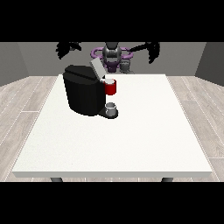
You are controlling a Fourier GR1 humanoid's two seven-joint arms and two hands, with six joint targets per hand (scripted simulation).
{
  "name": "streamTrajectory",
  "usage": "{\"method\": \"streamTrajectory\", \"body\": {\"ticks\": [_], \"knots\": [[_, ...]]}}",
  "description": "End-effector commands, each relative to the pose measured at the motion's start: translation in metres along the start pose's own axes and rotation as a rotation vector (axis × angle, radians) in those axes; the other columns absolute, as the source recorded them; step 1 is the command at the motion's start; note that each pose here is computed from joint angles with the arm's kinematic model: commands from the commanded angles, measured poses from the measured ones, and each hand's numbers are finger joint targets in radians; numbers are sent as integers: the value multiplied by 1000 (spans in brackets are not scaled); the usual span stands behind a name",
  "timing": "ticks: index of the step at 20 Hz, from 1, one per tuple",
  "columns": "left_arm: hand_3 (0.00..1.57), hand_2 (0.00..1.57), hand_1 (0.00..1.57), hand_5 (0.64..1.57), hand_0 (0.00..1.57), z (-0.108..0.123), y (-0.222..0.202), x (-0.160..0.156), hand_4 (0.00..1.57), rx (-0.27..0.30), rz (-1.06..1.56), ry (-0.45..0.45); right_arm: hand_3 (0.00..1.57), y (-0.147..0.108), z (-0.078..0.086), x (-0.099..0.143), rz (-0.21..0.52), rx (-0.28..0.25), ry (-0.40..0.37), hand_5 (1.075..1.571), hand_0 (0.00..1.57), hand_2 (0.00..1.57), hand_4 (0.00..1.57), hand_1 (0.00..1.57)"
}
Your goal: Insert the coffee pod into the coffee machine and close the lid
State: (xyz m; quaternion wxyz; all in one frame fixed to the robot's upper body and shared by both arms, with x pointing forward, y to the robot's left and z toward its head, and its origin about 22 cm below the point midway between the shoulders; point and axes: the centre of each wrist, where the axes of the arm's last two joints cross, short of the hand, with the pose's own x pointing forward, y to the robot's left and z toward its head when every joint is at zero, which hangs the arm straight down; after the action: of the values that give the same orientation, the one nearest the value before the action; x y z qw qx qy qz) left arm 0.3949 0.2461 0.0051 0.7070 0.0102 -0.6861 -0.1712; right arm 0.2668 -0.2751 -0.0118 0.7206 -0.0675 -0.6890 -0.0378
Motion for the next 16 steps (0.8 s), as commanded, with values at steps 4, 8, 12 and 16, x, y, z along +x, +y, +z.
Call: {"method": "streamTrajectory", "body": {"ticks": [4,8,12,16], "knots": [[0,0,0,1571,0,29,-20,-40,0,6,147,95,0,-8,-6,31,44,79,-49,1571,0,0,43,0],[0,0,0,1571,0,22,-24,-25,0,-35,207,-9,0,17,-26,50,38,134,-120,1571,0,0,0,0],[0,0,0,1571,0,42,-21,-41,27,-20,253,34,0,23,-28,65,77,191,-105,1571,0,0,0,0],[0,0,0,1571,0,42,-30,-26,88,-34,256,-7,0,29,-38,72,103,197,-136,1571,0,0,215,0]]}}
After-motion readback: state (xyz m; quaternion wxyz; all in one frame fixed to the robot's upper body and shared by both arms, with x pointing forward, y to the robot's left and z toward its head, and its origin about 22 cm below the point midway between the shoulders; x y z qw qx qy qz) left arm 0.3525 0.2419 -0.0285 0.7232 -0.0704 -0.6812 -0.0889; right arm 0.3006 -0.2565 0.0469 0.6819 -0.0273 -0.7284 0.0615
